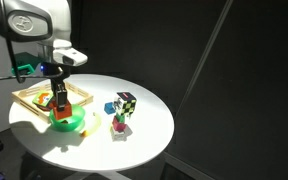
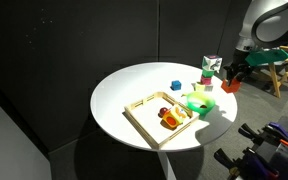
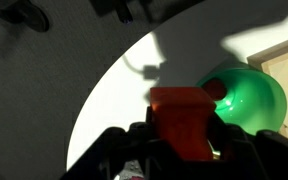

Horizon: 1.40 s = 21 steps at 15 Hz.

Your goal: Move the orange block to the right

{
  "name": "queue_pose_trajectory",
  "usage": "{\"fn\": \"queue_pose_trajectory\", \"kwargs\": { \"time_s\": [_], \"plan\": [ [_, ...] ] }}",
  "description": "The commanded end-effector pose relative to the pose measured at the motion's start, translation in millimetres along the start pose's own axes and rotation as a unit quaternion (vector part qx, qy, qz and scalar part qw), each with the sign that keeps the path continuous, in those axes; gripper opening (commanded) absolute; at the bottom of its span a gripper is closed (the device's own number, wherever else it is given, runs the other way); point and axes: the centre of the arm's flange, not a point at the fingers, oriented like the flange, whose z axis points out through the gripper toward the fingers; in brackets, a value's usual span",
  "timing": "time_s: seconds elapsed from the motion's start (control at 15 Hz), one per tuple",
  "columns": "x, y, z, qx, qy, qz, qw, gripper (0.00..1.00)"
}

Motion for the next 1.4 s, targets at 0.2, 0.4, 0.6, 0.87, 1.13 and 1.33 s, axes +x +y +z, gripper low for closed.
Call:
{"fn": "queue_pose_trajectory", "kwargs": {
  "time_s": [0.2, 0.4, 0.6, 0.87, 1.13, 1.33],
  "plan": [
    [33, 32, 2, -0.001, -0.002, 0.054, 0.9985, 0.25],
    [43, 38, 11, -0.002, -0.005, 0.056, 0.9984, 0.25],
    [53, 40, 21, -0.005, -0.005, 0.059, 0.9982, 0.25],
    [67, 43, 35, -0.008, -0.005, 0.064, 0.9979, 0.25],
    [80, 48, 49, -0.011, -0.003, 0.066, 0.9977, 0.25],
    [87, 51, 60, -0.014, -0.001, 0.066, 0.9977, 0.25]
  ]
}}
